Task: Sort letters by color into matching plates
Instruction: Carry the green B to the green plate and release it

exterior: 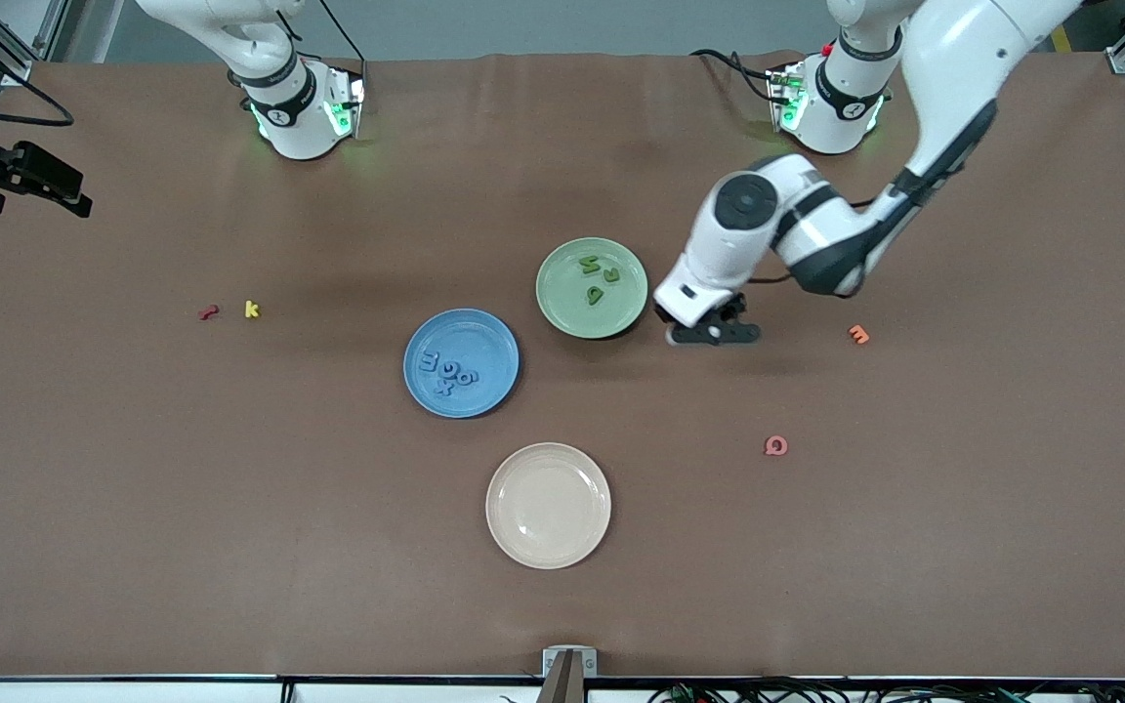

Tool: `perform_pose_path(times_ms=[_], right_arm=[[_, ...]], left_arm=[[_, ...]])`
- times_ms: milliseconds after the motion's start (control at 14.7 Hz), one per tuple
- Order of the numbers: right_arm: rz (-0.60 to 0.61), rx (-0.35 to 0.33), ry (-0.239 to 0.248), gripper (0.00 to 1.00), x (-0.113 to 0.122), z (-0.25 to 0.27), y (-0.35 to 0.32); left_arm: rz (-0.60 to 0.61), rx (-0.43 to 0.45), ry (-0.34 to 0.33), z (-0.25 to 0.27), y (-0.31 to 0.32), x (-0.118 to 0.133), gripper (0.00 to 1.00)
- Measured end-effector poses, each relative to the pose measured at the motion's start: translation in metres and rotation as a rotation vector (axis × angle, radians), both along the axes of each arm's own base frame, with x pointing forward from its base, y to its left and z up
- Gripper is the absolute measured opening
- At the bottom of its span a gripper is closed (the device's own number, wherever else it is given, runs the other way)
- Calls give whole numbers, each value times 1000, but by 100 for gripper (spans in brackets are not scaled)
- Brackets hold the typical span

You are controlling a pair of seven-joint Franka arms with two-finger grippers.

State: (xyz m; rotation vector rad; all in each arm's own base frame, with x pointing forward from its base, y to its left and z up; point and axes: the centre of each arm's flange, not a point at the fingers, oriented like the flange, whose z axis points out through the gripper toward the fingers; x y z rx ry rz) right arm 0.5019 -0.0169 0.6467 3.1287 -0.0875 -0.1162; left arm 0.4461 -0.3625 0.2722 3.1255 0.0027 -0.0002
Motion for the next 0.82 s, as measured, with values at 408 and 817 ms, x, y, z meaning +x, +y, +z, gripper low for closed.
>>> perform_pose_path(times_ms=[408, 817], right_arm=[[5, 0, -9, 100, 1, 1, 2], [5, 0, -24, 100, 2, 3, 2]], left_arm=[[8, -16, 38, -8, -79, -66, 36], [-6, 17, 48, -34, -107, -85, 36]])
